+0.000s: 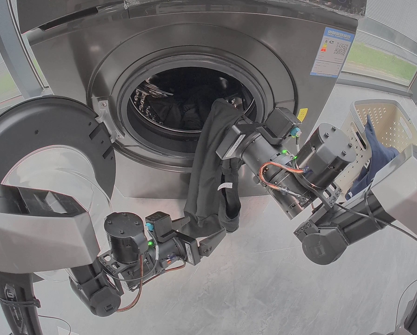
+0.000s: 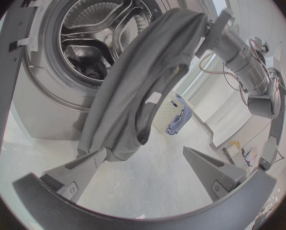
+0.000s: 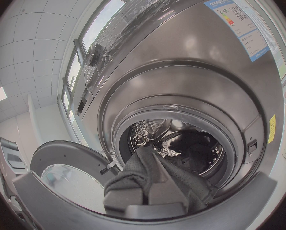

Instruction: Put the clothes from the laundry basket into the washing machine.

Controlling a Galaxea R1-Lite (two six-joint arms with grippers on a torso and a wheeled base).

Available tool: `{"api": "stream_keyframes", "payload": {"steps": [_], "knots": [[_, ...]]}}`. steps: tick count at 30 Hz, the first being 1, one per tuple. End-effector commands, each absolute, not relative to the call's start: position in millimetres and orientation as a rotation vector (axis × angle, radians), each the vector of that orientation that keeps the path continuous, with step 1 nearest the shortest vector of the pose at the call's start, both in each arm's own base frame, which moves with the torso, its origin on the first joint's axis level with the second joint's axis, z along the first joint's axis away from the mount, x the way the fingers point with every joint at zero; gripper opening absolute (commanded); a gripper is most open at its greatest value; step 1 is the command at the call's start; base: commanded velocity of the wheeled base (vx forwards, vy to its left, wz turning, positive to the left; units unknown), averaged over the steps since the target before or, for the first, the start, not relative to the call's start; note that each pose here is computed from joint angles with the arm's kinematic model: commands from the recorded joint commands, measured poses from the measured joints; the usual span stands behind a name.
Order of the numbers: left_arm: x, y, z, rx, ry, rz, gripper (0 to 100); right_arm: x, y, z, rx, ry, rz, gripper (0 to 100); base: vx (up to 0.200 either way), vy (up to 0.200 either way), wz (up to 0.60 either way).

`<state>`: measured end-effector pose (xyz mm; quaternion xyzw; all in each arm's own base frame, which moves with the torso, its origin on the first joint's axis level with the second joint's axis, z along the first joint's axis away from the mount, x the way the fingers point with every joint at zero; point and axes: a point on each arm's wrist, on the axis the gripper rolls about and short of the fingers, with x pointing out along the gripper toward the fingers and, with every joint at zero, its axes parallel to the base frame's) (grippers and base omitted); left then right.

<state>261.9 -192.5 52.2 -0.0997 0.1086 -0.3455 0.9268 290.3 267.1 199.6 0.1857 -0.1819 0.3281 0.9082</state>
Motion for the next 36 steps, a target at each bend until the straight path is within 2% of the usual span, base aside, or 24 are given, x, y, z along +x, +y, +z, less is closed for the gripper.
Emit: {"api": "stream_keyframes", "payload": {"steps": [1,5,14,25,36], "knots": [[265.1,-205.2,33.7,-0.191,0.259,-0.727,100,292.9,273.1,200.4,0.39,-0.386,0.684,0,0.0,0.0,0.0],[277.0,-215.4,22.6,-0.191,0.25,-0.721,100,292.8,274.8,205.0,0.399,-0.402,0.69,0,0.0,0.0,0.0],[301.4,-232.0,15.0,-0.215,0.191,-0.705,100,294.0,276.8,202.8,0.402,-0.403,0.692,0,0.0,0.0,0.0],[339.8,-249.6,-4.7,-0.237,0.1,-0.598,100,293.0,277.5,200.9,0.401,-0.398,0.693,0,0.0,0.0,0.0],[354.8,-258.2,-7.9,-0.255,0.048,-0.549,100,290.0,279.8,199.2,0.403,-0.396,0.702,0,0.0,0.0,0.0]]}}
